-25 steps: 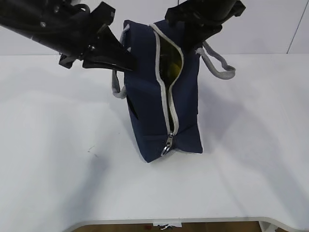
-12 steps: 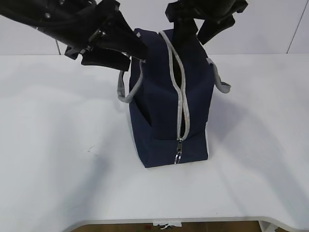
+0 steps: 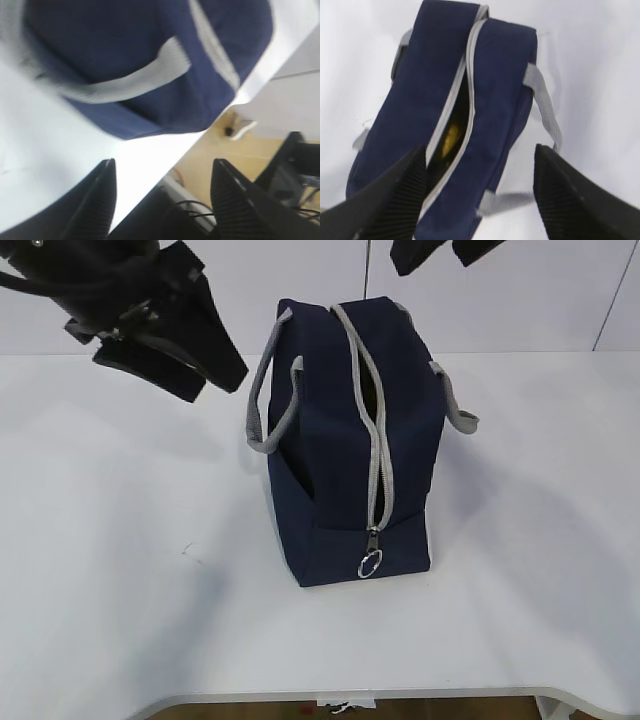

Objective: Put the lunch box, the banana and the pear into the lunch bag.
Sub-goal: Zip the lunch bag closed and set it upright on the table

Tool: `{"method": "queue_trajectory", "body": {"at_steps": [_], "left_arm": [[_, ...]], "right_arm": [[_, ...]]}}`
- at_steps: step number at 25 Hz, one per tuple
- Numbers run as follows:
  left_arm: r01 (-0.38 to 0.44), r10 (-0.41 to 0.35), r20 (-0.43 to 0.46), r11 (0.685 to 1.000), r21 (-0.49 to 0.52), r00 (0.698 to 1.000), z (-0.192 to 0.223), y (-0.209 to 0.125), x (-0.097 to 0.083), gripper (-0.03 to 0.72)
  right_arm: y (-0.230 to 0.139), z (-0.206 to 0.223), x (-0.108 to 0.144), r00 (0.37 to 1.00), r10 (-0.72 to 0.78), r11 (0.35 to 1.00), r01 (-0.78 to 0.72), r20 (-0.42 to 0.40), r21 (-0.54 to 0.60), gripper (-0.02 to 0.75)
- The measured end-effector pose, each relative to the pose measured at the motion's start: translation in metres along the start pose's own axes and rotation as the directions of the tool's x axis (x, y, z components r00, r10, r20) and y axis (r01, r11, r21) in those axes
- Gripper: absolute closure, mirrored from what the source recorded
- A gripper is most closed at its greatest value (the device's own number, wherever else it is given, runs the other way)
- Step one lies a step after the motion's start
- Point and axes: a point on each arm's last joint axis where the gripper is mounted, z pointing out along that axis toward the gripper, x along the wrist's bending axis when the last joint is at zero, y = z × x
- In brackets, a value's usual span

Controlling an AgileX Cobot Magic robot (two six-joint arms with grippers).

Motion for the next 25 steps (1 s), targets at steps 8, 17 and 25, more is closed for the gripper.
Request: {"method": "queue_trajectory", "body": {"at_steps": [8, 17, 25], "left_arm": [[-0.010, 0.010, -0.225, 1.000, -0.001, 0.974, -0.029, -0.011, 0.002, 0.236], [-0.027, 0.019, -0.232, 0.999, -0.034, 0.973, -0.045, -0.016, -0.009, 0.253], [-0.027, 0.018, -0.232, 0.999, -0.034, 0.973, -0.045, -0.016, -0.009, 0.254]], "right_arm": [[-0.050, -0.030, 0.003, 1.000, -0.004, 0.998, 0.005, 0.008, -0.066, 0.218], [-0.122, -0.016, 0.001, 0.996, -0.055, 0.925, 0.078, 0.070, -0.373, 0.217], [-0.126, 0.013, -0.003, 0.995, -0.049, 0.906, 0.081, 0.087, -0.415, 0.217]]}}
